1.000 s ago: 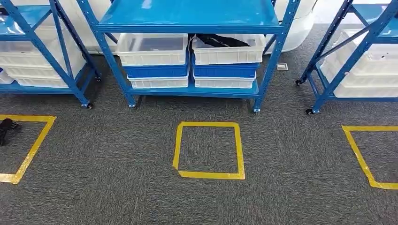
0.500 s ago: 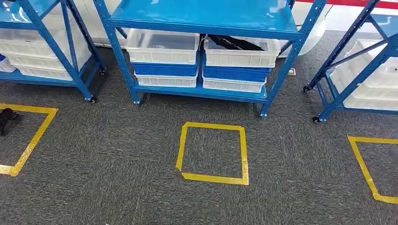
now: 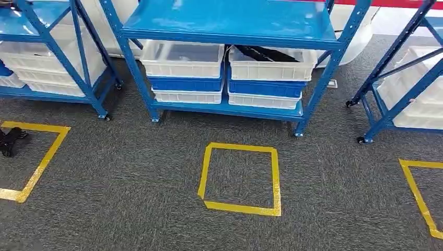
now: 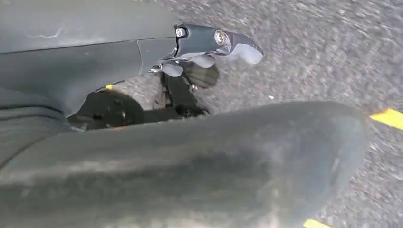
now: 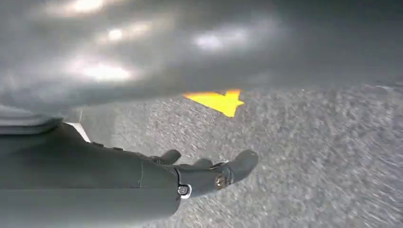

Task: Take the parts from the cabinet and place them on the table.

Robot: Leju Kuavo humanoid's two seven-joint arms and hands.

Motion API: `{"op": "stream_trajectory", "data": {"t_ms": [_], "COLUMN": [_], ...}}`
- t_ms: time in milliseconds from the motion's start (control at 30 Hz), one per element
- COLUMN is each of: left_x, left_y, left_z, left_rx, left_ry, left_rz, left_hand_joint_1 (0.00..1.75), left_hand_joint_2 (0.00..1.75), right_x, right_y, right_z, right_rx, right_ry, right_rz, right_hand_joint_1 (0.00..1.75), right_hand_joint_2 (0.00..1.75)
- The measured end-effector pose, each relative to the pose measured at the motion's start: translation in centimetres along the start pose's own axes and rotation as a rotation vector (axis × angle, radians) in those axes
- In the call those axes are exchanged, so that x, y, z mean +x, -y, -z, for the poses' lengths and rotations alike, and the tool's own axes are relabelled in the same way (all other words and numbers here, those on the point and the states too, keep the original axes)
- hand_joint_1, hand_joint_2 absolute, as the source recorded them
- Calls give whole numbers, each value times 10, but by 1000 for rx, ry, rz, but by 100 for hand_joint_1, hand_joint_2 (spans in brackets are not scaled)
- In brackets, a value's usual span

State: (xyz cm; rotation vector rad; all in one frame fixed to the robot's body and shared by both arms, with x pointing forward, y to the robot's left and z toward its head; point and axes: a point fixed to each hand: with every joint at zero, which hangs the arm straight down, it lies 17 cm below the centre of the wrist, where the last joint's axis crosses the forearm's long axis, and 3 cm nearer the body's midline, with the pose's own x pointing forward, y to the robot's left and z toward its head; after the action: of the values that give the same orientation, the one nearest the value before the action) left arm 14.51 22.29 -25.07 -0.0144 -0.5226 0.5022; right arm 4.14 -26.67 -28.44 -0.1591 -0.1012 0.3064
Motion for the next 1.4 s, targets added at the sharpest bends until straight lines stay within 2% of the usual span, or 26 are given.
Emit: {"op": "stream_trajectory", "data": {"t_ms": [533, 833, 1033, 1400], "left_x": [-15, -27, -17, -17], "left_y": [-10, -9, -3, -6], "left_z": [-5, -8, -3, -1], "left_rx": [18, 52, 67, 97], "left_ry": [-28, -46, -45, -67], "left_rz": [-11, -20, -5, 8], "left_hand_joint_1": [0, 0, 0, 0], "left_hand_joint_2": [0, 0, 0, 0], "right_x": [2, -21, -4, 0], "right_y": [-1, -10, 1, 2], "right_z": [0, -2, 0, 0], "right_rx": [2, 19, 4, 7], "right_ry": [4, -28, -4, -1], "right_rz": [-5, -8, -11, -17], "right_hand_joint_1": [0, 0, 0, 0], "right_hand_joint_2": [0, 0, 0, 0]}}
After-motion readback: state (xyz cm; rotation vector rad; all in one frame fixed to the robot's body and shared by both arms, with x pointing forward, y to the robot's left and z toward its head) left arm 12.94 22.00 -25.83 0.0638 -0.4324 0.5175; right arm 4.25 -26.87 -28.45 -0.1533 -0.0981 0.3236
